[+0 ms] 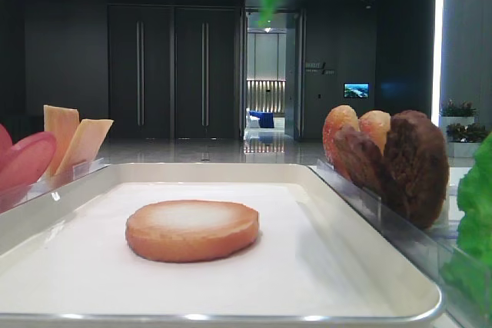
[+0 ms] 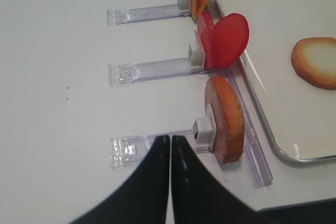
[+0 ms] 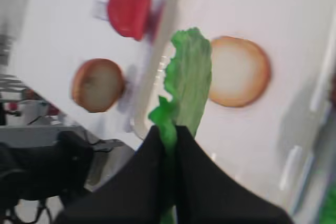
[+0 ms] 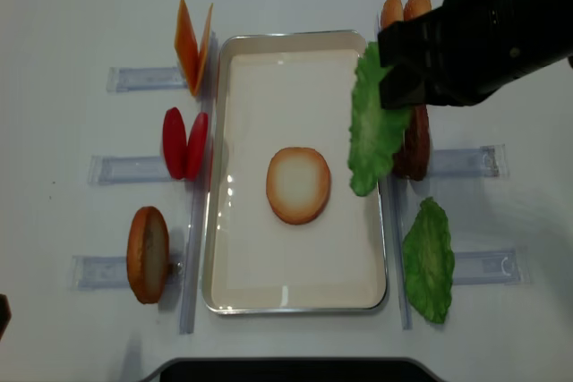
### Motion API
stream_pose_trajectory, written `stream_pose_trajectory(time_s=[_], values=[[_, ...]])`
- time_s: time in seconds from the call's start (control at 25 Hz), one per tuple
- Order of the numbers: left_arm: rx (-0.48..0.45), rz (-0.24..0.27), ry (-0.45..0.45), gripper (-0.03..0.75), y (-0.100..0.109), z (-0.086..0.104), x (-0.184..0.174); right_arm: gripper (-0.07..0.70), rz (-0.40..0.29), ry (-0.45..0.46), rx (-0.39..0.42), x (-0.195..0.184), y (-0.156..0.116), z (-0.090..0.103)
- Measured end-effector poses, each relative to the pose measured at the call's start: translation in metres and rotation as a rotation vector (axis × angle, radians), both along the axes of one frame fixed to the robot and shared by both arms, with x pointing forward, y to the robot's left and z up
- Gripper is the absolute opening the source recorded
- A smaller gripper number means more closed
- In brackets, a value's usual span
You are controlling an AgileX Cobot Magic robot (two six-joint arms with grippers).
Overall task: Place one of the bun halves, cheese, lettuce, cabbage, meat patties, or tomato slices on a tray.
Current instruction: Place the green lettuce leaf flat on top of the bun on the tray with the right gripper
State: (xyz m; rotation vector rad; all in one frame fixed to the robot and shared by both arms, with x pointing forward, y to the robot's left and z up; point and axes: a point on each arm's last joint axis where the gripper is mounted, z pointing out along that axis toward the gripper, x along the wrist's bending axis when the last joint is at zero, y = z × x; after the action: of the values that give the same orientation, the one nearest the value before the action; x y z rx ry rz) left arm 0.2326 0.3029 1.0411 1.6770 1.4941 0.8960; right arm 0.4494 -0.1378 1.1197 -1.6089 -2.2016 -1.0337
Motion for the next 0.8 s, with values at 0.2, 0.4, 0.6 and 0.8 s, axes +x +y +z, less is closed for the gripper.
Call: stream_pose_trajectory(time_s=[0.2,0.4,0.6,0.8], values=[[0.0,0.0,0.0,-0.001,0.0,0.0,0.0,0.013,0.106,-0.015,0.151,-0.001,0.034,-0.002],[0.0,0.0,0.0,-0.001,0.0,0.0,0.0,0.013,0.125,0.019,0.134,0.012,0.058,-0.029],[0.0,0.0,0.0,-0.001,0.0,0.0,0.0,0.013,0.131,0.048,0.138,0.029,0.072,-0.057],[0.0,0.0,0.0,-0.001,0.0,0.0,0.0,0.013,0.126,0.051,0.109,0.041,0.079,-0.079]])
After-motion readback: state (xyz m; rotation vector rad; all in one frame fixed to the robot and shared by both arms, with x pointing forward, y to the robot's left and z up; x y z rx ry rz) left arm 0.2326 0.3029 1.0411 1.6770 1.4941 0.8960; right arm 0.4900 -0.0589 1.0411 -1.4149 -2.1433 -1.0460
